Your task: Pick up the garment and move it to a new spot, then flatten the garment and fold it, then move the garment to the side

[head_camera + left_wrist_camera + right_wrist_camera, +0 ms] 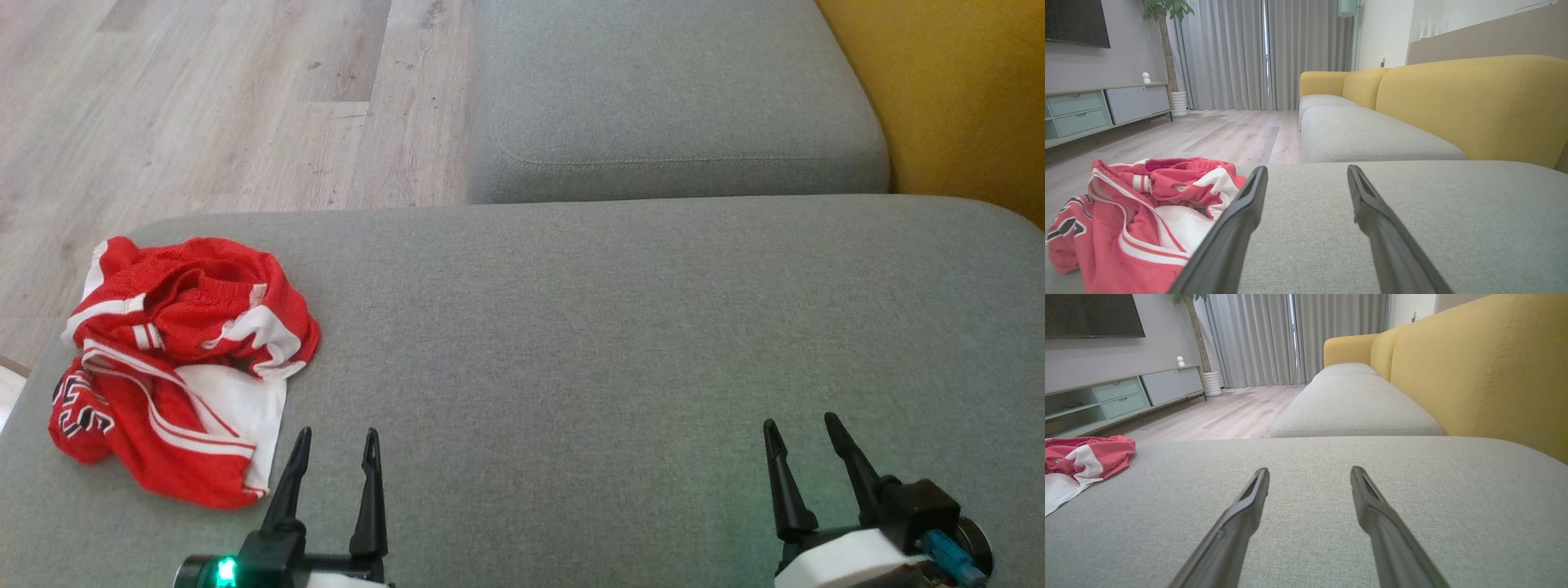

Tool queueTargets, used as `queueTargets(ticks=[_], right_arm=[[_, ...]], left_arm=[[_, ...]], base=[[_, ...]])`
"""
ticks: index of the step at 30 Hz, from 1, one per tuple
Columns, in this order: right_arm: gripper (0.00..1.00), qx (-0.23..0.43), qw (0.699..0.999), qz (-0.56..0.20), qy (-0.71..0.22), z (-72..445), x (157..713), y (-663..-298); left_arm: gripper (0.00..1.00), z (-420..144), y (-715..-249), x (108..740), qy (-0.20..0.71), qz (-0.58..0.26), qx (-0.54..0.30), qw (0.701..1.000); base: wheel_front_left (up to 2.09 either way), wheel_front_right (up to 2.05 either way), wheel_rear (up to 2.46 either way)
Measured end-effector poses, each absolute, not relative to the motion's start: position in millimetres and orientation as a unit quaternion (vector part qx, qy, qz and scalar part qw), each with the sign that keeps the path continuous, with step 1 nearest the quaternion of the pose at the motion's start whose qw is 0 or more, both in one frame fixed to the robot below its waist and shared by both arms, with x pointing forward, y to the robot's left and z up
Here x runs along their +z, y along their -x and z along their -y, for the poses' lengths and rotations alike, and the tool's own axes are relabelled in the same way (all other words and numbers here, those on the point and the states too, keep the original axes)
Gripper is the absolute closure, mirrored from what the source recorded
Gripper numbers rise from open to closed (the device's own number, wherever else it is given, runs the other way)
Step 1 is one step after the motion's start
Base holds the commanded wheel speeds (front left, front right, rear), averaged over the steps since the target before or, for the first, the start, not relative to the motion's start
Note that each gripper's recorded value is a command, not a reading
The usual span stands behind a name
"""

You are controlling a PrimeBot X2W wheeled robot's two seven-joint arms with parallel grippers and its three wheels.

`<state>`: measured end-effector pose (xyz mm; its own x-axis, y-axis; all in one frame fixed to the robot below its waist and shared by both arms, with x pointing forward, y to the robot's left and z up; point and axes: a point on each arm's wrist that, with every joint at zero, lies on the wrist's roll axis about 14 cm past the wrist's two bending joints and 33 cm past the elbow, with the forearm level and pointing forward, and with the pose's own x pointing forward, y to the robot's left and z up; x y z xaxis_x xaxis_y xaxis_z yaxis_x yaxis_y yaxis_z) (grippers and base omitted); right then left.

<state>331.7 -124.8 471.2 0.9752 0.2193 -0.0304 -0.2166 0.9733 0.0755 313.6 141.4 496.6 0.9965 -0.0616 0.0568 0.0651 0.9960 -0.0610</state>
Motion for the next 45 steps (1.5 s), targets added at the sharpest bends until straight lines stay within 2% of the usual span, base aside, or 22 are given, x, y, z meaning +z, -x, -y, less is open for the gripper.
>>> queueTargets(ticks=[22,45], right_arm=[[0.0,0.125,0.991,-0.026,-0.034,115.7,468.1,-334.5],[0.0,0.274,0.96,-0.048,-0.026,15.6,460.4,-362.2]], left_arm=[[0.0,-151.9,-306.8,483.8,0.04,0.008,-0.012,0.999],[0.0,-262.2,-248.2,482.1,0.037,0.014,0.189,0.981]], base=[[0.0,0.0,0.0],[0.0,0.0,0.0]])
